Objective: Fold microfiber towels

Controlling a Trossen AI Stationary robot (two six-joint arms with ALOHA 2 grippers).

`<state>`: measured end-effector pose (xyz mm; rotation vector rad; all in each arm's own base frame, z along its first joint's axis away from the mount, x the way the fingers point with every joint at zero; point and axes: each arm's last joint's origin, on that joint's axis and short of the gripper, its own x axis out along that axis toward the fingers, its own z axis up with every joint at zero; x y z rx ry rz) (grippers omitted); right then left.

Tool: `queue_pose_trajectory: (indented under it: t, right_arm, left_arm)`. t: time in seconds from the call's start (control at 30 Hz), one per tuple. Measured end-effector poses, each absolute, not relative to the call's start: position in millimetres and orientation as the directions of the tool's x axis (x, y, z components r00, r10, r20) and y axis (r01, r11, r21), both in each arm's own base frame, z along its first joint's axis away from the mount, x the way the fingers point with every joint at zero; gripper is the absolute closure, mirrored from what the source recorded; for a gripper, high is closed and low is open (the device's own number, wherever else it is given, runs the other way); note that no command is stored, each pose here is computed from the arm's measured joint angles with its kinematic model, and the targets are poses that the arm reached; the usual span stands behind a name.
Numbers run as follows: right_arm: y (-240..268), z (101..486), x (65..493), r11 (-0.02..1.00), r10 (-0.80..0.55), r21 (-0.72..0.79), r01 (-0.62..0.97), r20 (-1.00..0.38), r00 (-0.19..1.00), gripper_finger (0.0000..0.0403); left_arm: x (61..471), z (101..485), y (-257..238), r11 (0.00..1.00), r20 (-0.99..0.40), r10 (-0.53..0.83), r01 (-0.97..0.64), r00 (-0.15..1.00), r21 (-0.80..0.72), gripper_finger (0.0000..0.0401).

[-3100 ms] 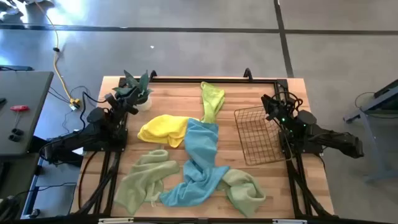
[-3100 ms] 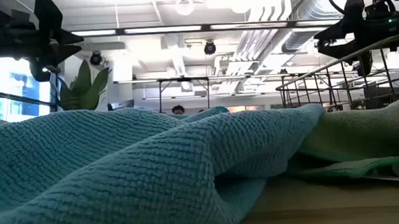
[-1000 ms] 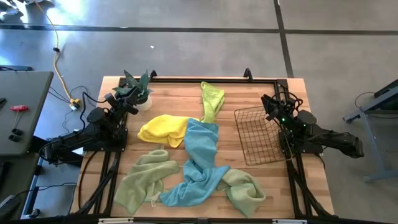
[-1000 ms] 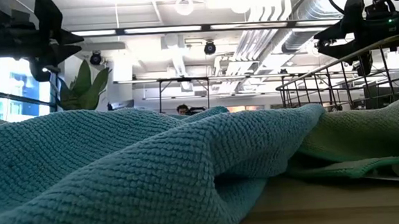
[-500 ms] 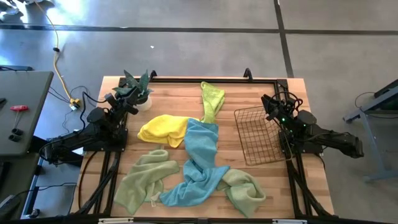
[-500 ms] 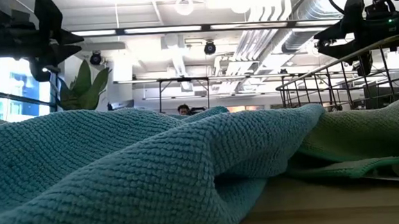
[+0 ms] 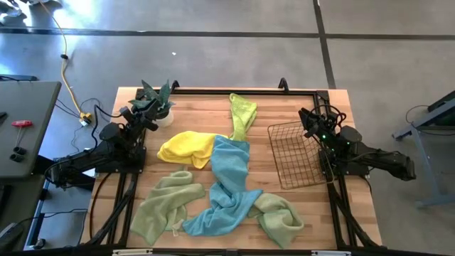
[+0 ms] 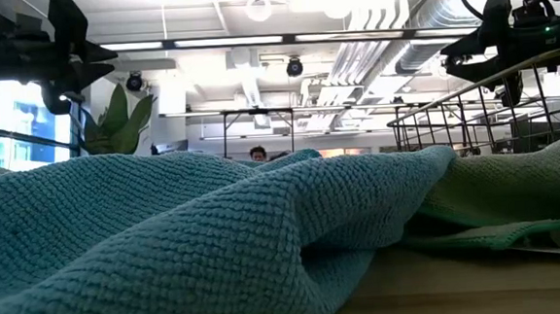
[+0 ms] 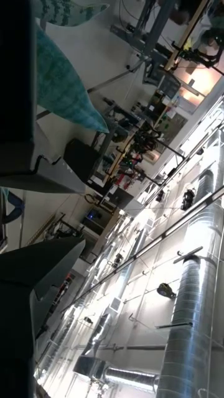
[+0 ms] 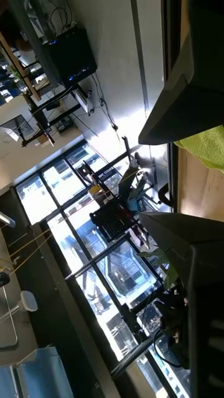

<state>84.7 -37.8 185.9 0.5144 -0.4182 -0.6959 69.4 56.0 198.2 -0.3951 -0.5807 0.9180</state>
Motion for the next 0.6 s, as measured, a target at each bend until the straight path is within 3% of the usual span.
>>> queue_pose_trajectory:
  t: [0.3,0.6]
  right_arm:
    - [-37.7,186.8,84.5,0.648,-0.692,0.596,0.475,0.200,0.694,0.0222]
    - [-37.7,187.8,84.3,0.490,-0.692,0.838,0.238,0.209,0.691,0.0222]
  left_arm:
    - [69.4,198.2,56.0,0.554,0.298,0.829,-0.624,0.473,-0.551,0.0286]
    - [69.4,198.1,56.1,0.554,0.297,0.829,-0.624,0.473,-0.551,0.0286]
